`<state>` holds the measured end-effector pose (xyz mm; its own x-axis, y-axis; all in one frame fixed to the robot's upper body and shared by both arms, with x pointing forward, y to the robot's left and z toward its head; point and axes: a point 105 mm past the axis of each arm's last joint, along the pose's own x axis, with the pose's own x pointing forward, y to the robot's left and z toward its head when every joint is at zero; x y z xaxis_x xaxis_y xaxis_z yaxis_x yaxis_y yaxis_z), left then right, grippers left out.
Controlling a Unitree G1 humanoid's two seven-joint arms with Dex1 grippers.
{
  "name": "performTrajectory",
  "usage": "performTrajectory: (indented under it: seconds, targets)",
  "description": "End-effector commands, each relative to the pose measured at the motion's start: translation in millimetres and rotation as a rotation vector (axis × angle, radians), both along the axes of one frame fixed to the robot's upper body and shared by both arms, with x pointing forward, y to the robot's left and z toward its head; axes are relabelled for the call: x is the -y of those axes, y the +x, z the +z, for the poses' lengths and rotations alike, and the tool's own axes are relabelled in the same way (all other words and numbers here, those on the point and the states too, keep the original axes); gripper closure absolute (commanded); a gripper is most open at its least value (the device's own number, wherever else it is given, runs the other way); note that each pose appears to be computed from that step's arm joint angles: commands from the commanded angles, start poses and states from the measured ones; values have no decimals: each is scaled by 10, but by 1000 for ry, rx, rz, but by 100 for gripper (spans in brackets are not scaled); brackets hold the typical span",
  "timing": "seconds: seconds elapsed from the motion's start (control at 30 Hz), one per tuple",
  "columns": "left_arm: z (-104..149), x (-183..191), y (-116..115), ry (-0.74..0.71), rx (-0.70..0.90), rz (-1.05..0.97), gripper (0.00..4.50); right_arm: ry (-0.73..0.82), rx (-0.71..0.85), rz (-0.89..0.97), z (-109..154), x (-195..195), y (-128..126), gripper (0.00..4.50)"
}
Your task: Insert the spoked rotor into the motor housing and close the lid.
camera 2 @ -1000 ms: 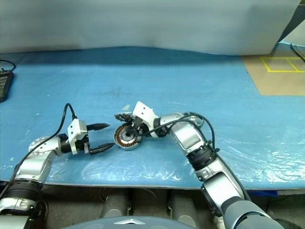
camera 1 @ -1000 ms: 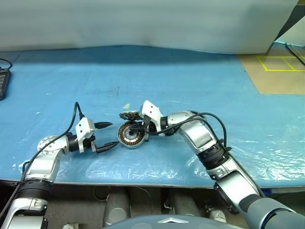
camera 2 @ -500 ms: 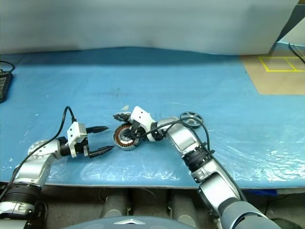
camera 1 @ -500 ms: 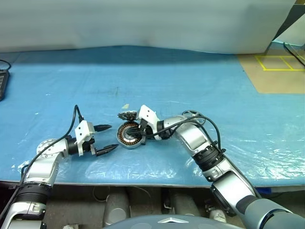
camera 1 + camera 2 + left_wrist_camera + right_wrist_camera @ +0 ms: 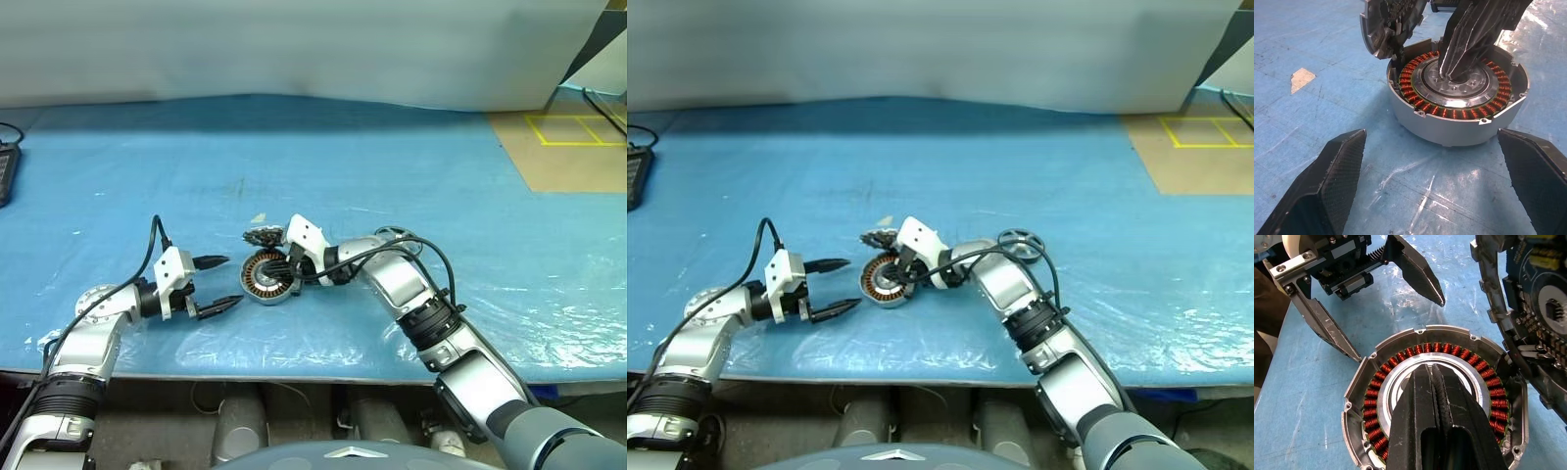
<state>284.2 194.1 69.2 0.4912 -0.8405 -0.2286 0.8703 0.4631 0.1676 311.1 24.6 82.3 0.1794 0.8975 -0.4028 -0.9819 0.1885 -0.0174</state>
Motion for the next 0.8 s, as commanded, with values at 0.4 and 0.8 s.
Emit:
performTrajectory:
  seconds: [0.4, 0.8]
  targets:
    - [98, -22, 13, 3, 34, -3, 0, -108, -28, -77, -202, 197, 37, 444]
    - [97, -6, 31, 6, 32, -13, 0, -69, -38, -92, -128, 240, 10, 444]
